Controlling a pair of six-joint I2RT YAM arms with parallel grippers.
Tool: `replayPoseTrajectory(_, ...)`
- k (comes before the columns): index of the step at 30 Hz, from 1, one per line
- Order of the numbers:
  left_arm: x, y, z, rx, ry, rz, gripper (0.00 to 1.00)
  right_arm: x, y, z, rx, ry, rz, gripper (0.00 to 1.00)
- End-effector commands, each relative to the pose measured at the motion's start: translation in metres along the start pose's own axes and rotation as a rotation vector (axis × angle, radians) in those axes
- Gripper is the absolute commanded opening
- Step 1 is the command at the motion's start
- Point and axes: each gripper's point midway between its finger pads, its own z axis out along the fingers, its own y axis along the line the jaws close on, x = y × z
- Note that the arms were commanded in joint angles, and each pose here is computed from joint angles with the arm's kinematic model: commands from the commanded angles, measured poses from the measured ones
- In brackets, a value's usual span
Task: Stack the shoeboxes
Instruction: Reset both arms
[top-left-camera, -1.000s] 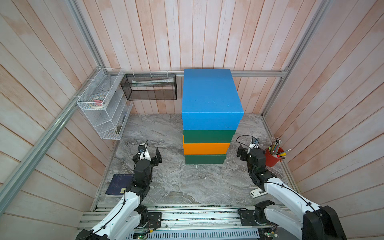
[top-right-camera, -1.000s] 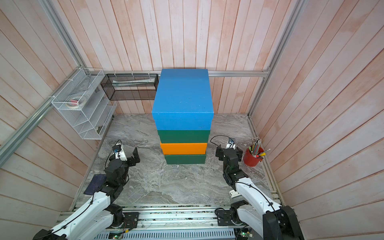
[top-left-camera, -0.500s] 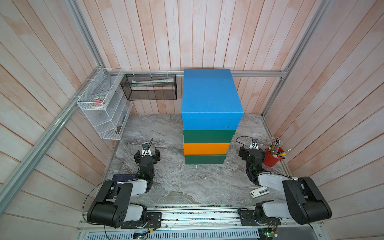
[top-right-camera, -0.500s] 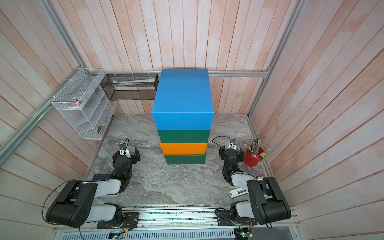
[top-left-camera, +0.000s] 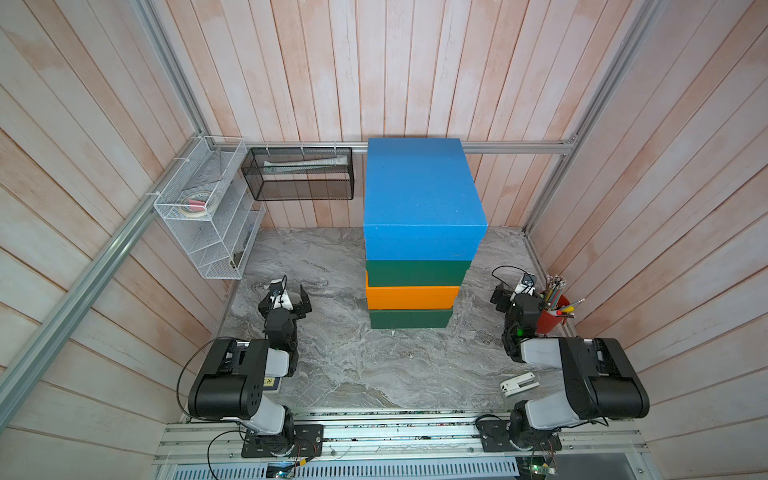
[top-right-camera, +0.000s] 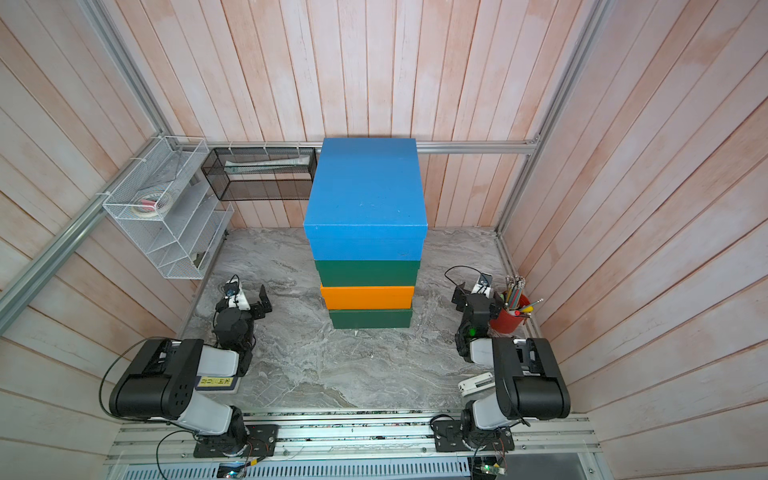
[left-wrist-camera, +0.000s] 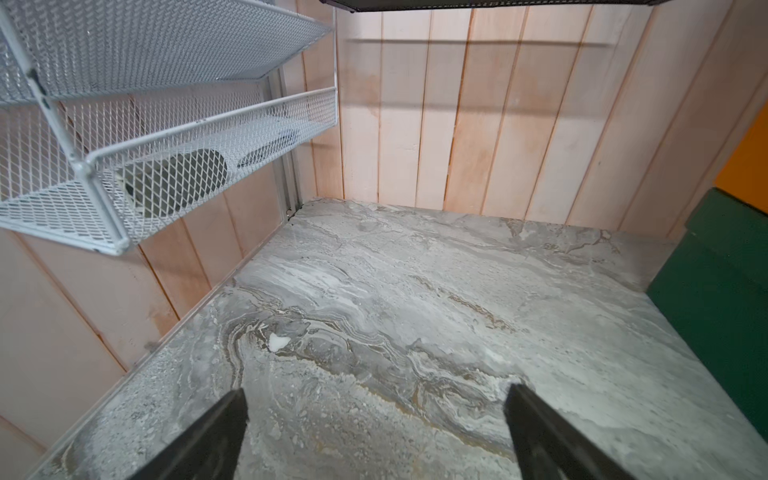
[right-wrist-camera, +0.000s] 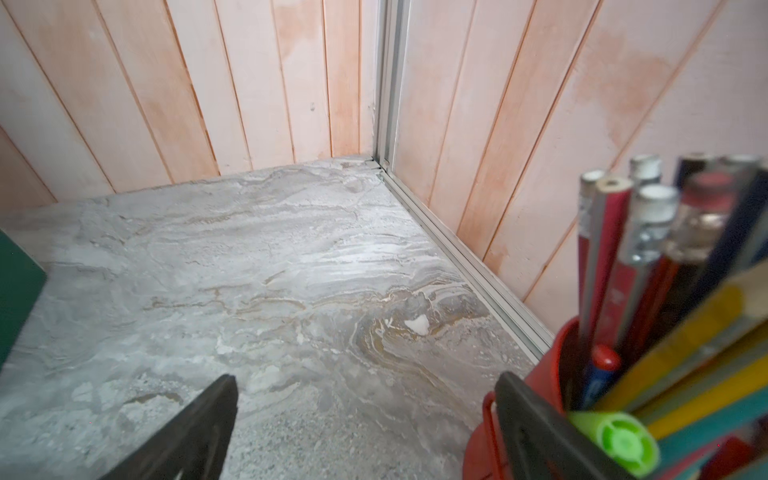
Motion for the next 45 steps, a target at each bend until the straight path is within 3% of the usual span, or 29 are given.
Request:
replayPoseTrajectory(1, -0.010, -0.008, -0.007, 0.073, -0.067, -0.033, 1.00, -0.007, 0.004, -0.013, -0.065, -0.083, 0.024, 0.98)
replayPoseTrajectory(7, -0.007, -0.010, 0.003, 0.078, -0.028, -0.033, 1.00, -0.007, 0.002, -0.023, -0.095, -0.156, 0.044, 0.98)
replayPoseTrajectory(10, -0.007, -0.010, 0.003, 0.078, -0.030, -0.032, 1.00, -0.001, 0.004, -0.019, -0.095, -0.107, 0.032, 0.98)
replayPoseTrajectory(45, -0.008, -0.011, 0.004, 0.081, -0.031, -0.025, 1.00, -0.003, 0.006, -0.022, -0.102, -0.137, 0.020, 0.98)
